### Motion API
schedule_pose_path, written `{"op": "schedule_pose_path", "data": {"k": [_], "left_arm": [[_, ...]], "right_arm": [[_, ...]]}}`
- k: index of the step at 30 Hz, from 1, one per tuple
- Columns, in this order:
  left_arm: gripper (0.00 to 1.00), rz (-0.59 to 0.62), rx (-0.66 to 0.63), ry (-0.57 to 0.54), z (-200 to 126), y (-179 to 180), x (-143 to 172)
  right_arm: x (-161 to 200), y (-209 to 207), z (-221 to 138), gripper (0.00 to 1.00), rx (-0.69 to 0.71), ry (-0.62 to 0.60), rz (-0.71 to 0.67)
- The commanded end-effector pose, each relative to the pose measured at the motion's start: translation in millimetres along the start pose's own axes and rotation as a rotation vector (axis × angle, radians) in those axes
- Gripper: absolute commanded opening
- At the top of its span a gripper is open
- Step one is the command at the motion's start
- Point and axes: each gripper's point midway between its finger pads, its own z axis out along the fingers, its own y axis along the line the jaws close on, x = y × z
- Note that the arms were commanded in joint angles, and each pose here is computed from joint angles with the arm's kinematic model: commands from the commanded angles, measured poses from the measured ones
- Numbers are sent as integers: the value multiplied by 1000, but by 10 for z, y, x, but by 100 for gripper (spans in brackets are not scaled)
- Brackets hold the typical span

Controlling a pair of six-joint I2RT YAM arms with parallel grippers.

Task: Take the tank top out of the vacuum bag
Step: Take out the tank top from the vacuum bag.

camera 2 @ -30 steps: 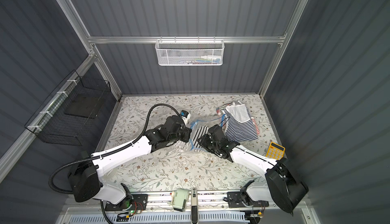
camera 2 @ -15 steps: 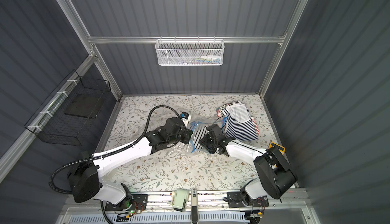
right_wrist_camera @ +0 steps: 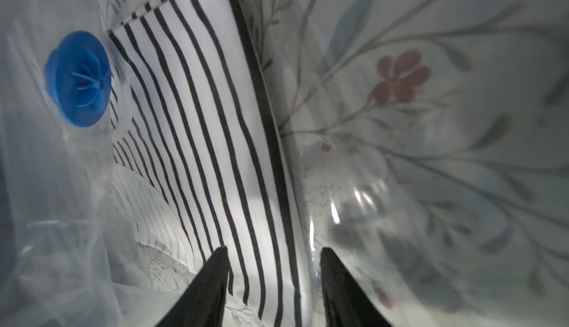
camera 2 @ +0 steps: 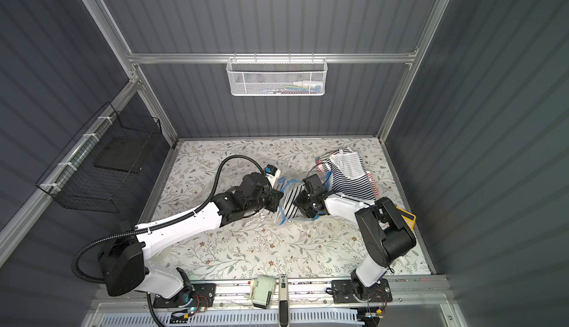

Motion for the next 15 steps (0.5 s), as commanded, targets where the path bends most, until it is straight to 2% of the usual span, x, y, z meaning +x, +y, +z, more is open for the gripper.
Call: {"op": "schedule_pose_path", "data": {"k": [1,6,10,15], "left_arm": [[0,-1,12,-14,-72,-26,-12],[0,13,-9,-22,-122,8,-31],[0,-23,52,-35,-189,-135,-183],[0,-28,69,3,-244,-243,-301]], "right_arm": [[-28,-14,25,53,29,7,-2],[-7,-46,155,52,40,37,-2],[15,38,235,50,-60,56,-32],[67,141,310,49,-154,82,-92]]}}
